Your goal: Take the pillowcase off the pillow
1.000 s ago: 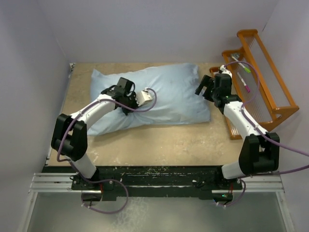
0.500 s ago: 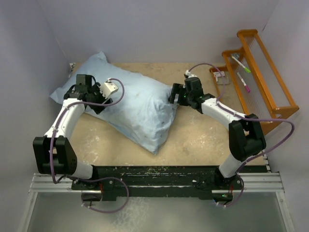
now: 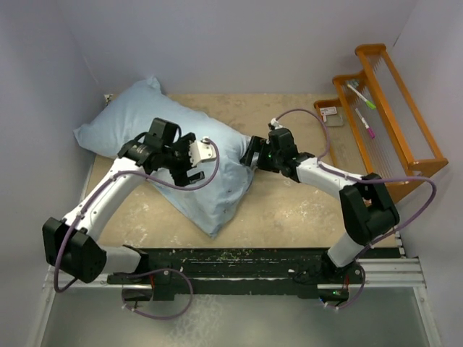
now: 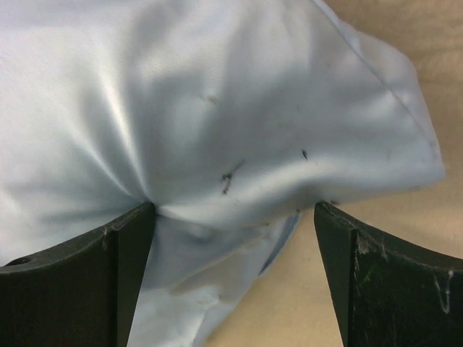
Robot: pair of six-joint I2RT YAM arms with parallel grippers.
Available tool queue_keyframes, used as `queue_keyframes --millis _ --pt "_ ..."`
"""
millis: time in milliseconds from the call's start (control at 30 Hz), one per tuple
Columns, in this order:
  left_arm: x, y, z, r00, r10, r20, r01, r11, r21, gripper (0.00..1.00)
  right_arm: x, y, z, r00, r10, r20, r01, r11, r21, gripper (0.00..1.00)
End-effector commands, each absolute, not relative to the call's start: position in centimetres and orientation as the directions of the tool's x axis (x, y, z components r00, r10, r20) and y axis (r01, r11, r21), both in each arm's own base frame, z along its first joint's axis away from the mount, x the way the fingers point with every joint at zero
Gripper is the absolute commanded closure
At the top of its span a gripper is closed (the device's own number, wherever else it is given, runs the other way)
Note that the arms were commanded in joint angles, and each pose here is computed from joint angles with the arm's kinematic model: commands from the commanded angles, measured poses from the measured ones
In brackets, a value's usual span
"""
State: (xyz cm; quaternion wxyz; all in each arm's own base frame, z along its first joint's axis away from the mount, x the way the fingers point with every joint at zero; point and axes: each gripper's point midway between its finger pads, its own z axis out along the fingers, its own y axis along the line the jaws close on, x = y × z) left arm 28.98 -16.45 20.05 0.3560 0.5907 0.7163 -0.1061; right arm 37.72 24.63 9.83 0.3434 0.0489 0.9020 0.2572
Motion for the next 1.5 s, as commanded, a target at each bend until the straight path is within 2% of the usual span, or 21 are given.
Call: queue_keyframes --millis 0,100,200,333,400,467,533,600,667,767,800,867,933,1067,1100,1267,1467 --pt "28.6 -16.3 16.1 -0.080 0.807 -0.585 0.938 0.259 0.229 0.01 34.5 23.2 11.4 -0.755 0.295 -0.586 -0.068 0.853 0.517 0.07" --pt "28.6 -16.7 14.5 -0.044 0.820 -0.570 0.937 0.232 0.261 0.01 32.8 21.9 13.6 -0.700 0.353 -0.620 -0.056 0.839 0.541 0.01" --pt "29.1 -16.9 13.1 -0.046 0.831 -0.554 0.934 0.233 0.272 0.14 30.4 22.5 13.3 -0.712 0.383 -0.588 -0.053 0.806 0.589 0.00" --pt "29.9 -17.1 13.2 -0.059 0.827 -0.559 0.924 0.257 0.284 0.46 27.9 27.2 11.8 -0.762 0.351 -0.544 -0.122 0.748 0.653 0.00" --pt "30.0 -17.4 14.6 -0.046 0.811 -0.583 0.917 0.266 0.298 0.73 27.9 29.6 11.3 -0.777 0.330 -0.536 -0.154 0.726 0.670 0.00" --pt "30.2 -17.5 16.2 -0.031 0.798 -0.601 0.904 0.279 0.324 0.95 28.5 31.7 11.1 -0.782 0.332 -0.527 -0.181 0.688 0.702 0.00" --pt "30.0 -17.3 17.5 -0.014 0.793 -0.609 0.896 0.281 0.345 1.00 29.4 33.3 11.1 -0.785 0.347 -0.514 -0.194 0.650 0.734 0.02" --pt "29.7 -17.1 18.6 -0.001 0.792 -0.611 0.890 0.279 0.360 0.99 30.1 34.8 11.7 -0.785 0.362 -0.503 -0.210 0.609 0.765 0.08" --pt "29.3 -17.0 19.7 0.009 0.789 -0.614 0.889 0.274 0.366 0.92 30.7 36.1 13.4 -0.776 0.374 -0.508 -0.245 0.565 0.788 0.22" --pt "29.0 -17.0 21.9 0.030 0.779 -0.626 0.883 0.272 0.382 0.46 31.4 37.2 17.4 -0.735 0.391 -0.554 -0.310 0.534 0.787 0.55" --pt "28.7 -17.1 22.8 0.040 0.772 -0.634 0.882 0.271 0.386 0.34 31.8 37.4 18.9 -0.720 0.389 -0.574 -0.329 0.538 0.776 0.68" --pt "28.3 -17.4 25.4 0.075 0.745 -0.663 0.875 0.270 0.402 0.21 32.7 37.6 23.2 -0.671 0.402 -0.623 -0.368 0.549 0.751 0.98" --pt "27.5 -17.7 27.7 0.108 0.717 -0.689 0.873 0.263 0.411 0.09 33.4 37.3 27.1 -0.623 0.424 -0.658 -0.394 0.556 0.732 1.00" --pt "26.2 -18.0 32.1 0.144 0.661 -0.737 0.861 0.282 0.422 0.06 34.5 36.3 35.7 -0.509 0.496 -0.704 -0.442 0.551 0.708 1.00" --pt "26.0 -18.1 33.0 0.143 0.646 -0.750 0.858 0.296 0.419 0.01 34.6 36.2 37.8 -0.481 0.510 -0.713 -0.463 0.543 0.701 1.00" --pt "26.0 -18.4 37.5 0.155 0.554 -0.818 0.816 0.394 0.422 0.01 33.9 36.0 48.1 -0.374 0.584 -0.720 -0.539 0.495 0.682 1.00" --pt "29.0 -17.9 41.6 0.158 0.515 -0.842 0.716 0.527 0.457 0.00 30.4 35.6 55.7 -0.232 0.635 -0.737 -0.566 0.528 0.633 1.00"
